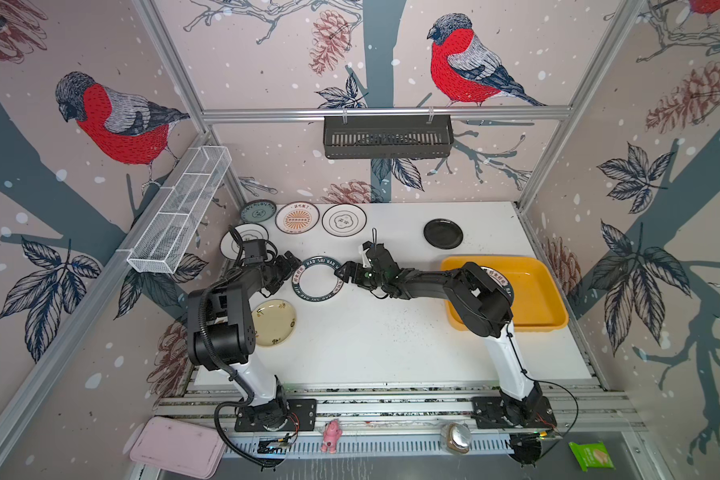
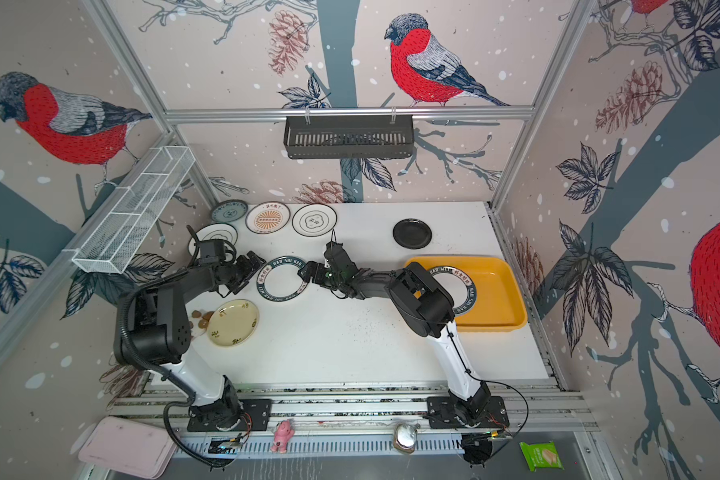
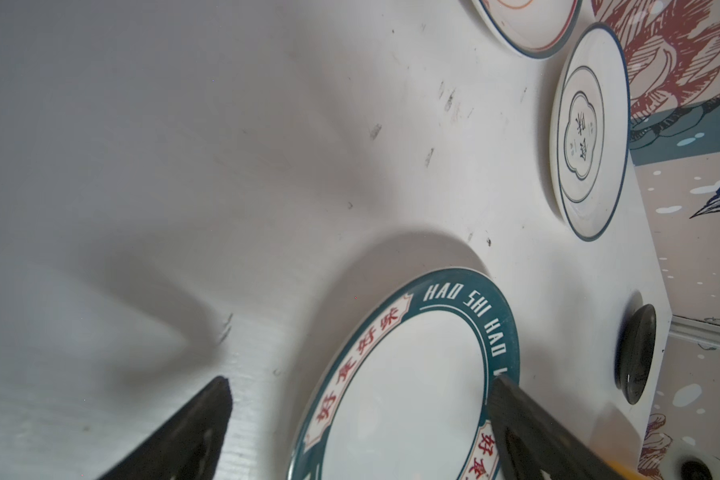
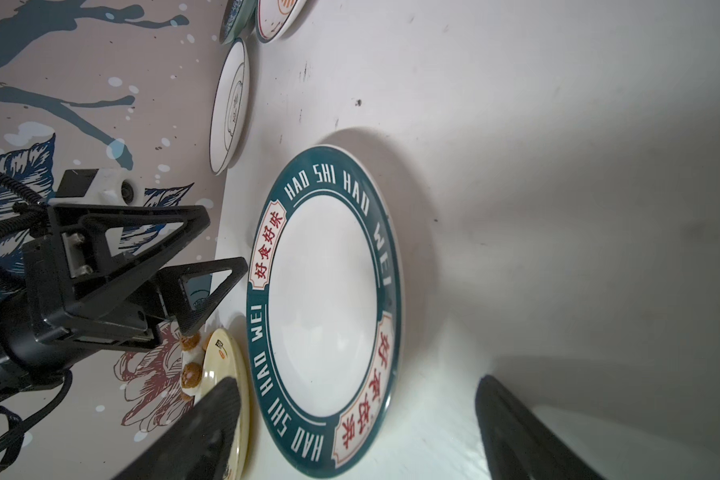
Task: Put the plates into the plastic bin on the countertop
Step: 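Close the right gripper on the plate's rim and tilt it up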
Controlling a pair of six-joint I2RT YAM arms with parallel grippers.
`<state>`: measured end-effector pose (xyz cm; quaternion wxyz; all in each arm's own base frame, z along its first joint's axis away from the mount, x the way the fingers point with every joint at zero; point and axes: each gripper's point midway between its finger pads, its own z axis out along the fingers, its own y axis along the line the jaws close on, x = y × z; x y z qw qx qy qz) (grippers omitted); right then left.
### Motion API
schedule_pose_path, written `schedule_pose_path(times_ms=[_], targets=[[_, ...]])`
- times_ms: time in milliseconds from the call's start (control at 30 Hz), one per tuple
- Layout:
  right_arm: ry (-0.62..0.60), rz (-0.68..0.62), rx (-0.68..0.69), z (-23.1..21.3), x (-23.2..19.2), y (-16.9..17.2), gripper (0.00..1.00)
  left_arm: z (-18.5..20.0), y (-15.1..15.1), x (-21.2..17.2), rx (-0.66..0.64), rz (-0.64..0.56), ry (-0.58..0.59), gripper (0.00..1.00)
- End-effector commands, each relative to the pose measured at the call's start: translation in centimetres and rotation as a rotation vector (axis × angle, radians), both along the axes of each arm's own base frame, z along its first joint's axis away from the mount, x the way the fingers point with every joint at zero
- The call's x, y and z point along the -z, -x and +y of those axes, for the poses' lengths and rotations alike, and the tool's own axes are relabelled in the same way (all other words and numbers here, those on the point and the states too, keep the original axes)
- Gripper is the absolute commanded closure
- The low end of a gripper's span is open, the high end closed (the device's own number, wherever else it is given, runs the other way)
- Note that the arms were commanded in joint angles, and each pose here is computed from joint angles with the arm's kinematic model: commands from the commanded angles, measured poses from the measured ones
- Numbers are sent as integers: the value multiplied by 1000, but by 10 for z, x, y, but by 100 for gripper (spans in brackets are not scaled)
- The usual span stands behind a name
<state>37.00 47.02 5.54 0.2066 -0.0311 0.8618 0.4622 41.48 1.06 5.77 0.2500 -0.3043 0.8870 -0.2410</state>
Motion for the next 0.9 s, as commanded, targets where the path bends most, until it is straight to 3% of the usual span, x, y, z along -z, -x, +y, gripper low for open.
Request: schedule_pose_path(times_ms=[0, 333, 567, 733, 867], targets=[[32, 55, 1, 0, 16, 7, 11, -9, -1, 3, 26, 13, -15, 4], [57, 74, 0, -1, 24, 11, 14, -39, 2, 14, 109, 61, -36, 4], [43, 101, -17, 2, 27, 13, 24, -57, 6, 20, 161, 78, -40, 4], [46, 118, -3, -1, 28, 13, 48, -59, 7, 20, 165, 80, -47, 4], [65, 139, 35, -10, 34, 13, 63, -61, 7, 19, 170, 79, -38, 4]])
